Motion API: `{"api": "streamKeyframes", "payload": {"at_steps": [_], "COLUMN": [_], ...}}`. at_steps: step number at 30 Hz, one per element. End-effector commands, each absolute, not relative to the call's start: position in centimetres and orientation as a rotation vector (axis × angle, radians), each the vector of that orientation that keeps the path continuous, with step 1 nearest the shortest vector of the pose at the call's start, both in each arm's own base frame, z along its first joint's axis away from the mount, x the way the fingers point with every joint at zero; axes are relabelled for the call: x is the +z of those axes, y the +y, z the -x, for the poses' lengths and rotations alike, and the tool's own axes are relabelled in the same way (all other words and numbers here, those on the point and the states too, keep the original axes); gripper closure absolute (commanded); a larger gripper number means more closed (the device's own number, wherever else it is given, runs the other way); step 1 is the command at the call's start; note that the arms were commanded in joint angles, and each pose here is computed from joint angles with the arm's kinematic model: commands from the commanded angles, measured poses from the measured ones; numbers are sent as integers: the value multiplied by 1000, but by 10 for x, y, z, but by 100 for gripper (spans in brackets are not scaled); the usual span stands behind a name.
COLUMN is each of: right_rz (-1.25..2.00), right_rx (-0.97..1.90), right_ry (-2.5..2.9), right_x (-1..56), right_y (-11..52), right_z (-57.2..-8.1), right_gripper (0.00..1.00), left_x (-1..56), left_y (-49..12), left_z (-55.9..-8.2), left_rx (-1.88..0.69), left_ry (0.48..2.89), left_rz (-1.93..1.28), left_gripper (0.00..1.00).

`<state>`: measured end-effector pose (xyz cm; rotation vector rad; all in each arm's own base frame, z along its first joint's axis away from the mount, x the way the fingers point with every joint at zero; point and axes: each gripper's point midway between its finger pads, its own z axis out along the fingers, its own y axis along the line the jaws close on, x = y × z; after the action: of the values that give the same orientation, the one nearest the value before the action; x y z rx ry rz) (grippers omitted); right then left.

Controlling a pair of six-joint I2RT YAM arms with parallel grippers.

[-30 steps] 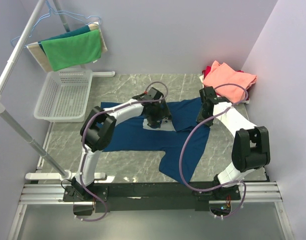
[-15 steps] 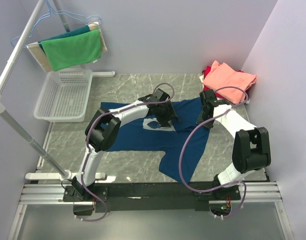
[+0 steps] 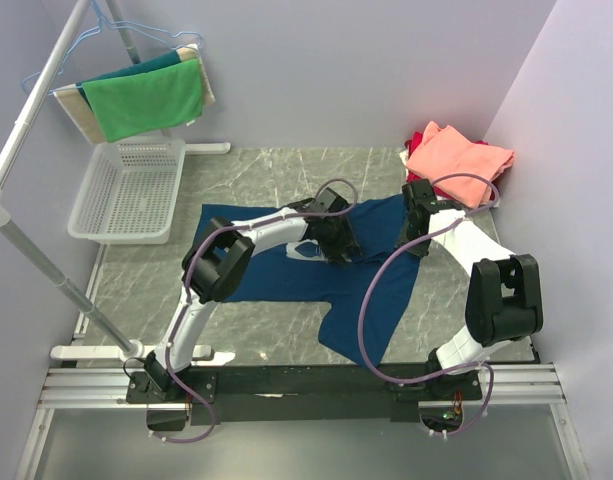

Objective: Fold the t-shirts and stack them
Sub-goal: Fold the tshirt

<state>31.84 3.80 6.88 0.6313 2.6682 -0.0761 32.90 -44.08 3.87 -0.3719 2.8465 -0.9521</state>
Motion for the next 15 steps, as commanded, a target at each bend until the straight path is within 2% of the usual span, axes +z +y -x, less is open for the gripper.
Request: {"api": "streamKeyframes", "payload": {"at_steps": [1, 5, 10, 15], "right_rz": [-636, -634, -639, -641], "right_rx": [-81, -91, -102, -101], "right_ry": [2640, 2641, 2649, 2651], "right_x": [73, 74, 70, 68], "right_y": [32, 32, 31, 31], "right_z": [-324, -324, -322, -322], "right_gripper": [64, 64, 64, 65], "left_x": [44, 43, 46, 51], "left_y": [-452, -457, -458, -451], "left_z": [-340, -343, -344, -341], "left_rx": [-976, -987, -991, -962], "left_ry": [2804, 2803, 2799, 2801], "left_rz": [318, 313, 303, 295], "left_gripper": [44, 46, 55, 54]}}
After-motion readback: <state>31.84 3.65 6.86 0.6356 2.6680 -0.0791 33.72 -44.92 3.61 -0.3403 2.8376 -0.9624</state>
